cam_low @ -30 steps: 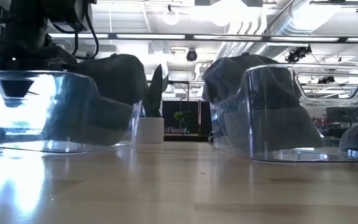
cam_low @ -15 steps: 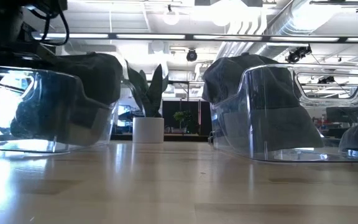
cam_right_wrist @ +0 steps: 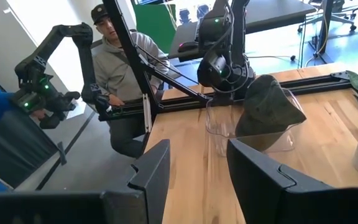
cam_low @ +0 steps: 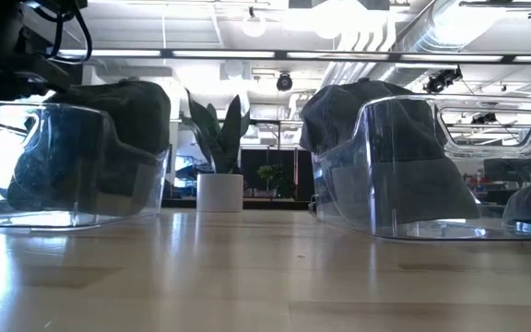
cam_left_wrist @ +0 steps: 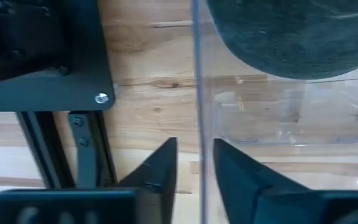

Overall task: Pick & Place hat
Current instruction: Put the gray cap into the right transparent bin

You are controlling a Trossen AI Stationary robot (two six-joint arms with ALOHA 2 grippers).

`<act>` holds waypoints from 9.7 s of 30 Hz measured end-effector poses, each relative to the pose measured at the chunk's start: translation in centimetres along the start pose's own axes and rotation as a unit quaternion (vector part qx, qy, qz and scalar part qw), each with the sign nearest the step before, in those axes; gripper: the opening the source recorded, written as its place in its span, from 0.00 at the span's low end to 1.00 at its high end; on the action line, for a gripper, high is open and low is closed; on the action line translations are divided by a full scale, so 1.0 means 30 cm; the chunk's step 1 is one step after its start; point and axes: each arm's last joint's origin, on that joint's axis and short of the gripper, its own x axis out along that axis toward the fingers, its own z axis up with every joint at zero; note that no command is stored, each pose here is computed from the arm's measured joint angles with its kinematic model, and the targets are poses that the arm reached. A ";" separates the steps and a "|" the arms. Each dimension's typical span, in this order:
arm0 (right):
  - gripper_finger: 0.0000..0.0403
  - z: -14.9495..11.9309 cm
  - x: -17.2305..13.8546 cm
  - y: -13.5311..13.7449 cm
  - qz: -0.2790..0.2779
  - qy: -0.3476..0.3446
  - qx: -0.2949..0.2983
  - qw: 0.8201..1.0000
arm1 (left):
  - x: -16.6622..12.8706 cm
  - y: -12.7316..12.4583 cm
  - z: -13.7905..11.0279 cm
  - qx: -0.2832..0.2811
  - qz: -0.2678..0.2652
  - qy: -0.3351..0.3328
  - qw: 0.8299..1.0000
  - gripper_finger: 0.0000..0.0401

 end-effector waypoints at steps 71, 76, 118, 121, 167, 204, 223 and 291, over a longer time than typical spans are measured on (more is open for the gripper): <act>0.11 -0.854 0.166 -0.105 -0.183 0.633 0.075 0.749 | -0.449 -0.389 -0.128 0.419 -0.546 -0.213 0.693 0.56; 0.10 -0.766 0.158 -0.067 -0.146 0.605 0.123 0.773 | -0.454 -0.390 -0.129 0.432 -0.548 -0.225 0.680 0.56; 0.11 -0.072 0.074 0.193 0.357 0.085 0.099 0.925 | -0.676 -0.977 -0.166 0.510 -0.605 -0.415 0.448 0.56; 0.10 -0.057 0.067 0.201 0.382 0.076 0.114 0.914 | -0.654 -1.001 -0.160 0.502 -0.620 -0.384 0.465 0.56; 0.30 -0.048 0.087 0.221 0.439 0.092 0.123 0.885 | -0.516 -1.098 -0.321 0.480 -0.803 -0.037 0.351 0.03; 0.72 -0.313 -0.021 0.235 0.278 0.028 0.144 0.949 | -0.579 -0.976 -0.313 0.544 -0.658 -0.134 0.503 0.00; 0.65 -0.249 -0.073 0.345 0.291 -0.025 0.006 0.956 | -0.653 -0.942 -0.258 0.514 -0.662 -0.190 0.511 0.00; 0.01 0.147 0.013 0.365 0.223 0.125 -0.004 0.967 | -0.735 -0.993 -0.119 0.473 -0.760 -0.286 0.343 0.68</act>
